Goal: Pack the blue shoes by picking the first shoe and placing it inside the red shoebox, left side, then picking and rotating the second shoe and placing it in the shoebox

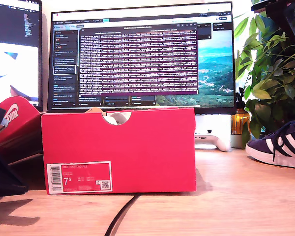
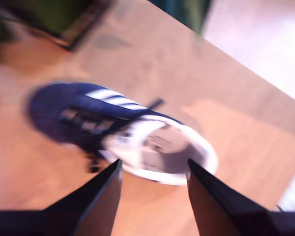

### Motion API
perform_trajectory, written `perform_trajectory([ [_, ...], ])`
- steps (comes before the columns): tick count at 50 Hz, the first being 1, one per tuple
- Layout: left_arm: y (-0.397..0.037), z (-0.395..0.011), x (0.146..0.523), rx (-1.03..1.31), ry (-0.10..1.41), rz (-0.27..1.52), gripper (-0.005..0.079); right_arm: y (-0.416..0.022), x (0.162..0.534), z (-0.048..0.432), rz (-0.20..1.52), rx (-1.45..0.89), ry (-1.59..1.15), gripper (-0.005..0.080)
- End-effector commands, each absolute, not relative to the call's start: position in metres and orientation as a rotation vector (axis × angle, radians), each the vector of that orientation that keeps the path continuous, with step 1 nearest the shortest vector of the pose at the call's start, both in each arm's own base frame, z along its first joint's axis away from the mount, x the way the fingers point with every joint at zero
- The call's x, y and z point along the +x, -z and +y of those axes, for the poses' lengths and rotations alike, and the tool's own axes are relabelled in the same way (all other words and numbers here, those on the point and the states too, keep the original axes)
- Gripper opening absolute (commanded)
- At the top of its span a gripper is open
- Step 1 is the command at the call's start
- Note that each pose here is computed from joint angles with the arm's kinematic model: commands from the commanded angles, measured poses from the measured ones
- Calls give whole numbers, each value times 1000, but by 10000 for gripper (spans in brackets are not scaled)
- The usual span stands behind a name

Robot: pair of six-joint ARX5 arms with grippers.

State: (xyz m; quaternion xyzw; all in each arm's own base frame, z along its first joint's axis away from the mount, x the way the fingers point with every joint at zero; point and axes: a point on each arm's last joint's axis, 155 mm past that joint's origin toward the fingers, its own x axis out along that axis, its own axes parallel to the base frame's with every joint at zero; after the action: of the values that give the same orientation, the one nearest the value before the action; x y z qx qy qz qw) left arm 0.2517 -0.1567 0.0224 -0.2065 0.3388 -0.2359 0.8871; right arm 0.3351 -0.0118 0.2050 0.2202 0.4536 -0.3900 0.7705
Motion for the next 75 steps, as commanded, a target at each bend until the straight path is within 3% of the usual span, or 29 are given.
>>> perform_trajectory([
  [1, -24, -158, 253, -425, 497, 699, -20, -190, 330, -14, 1013, 469, 882, 375],
  [10, -24, -158, 253, -425, 497, 699, -20, -168, 315, -23, 1066, 462, 941, 385],
  [19, -24, -159, 253, -425, 497, 699, -20, -149, 301, -33, 1133, 472, 985, 554],
  [36, -24, -159, 253, -426, 498, 699, -20, -127, 279, -52, 1186, 528, 1092, 557],
  [49, -24, -158, 253, -425, 497, 699, -20, -108, 292, -48, 1165, 582, 1046, 556],
  [64, -24, -158, 253, -425, 497, 699, -20, -71, 281, -49, 1206, 643, 1058, 554],
  [70, -24, -158, 253, -425, 497, 699, -20, -57, 278, -48, 1214, 661, 1054, 530],
  [73, -24, -158, 253, -425, 497, 699, -20, -51, 277, -48, 1213, 665, 1052, 453],
  [75, -24, -158, 253, -425, 497, 699, -20, -47, 276, -48, 1214, 667, 1051, 351],
])
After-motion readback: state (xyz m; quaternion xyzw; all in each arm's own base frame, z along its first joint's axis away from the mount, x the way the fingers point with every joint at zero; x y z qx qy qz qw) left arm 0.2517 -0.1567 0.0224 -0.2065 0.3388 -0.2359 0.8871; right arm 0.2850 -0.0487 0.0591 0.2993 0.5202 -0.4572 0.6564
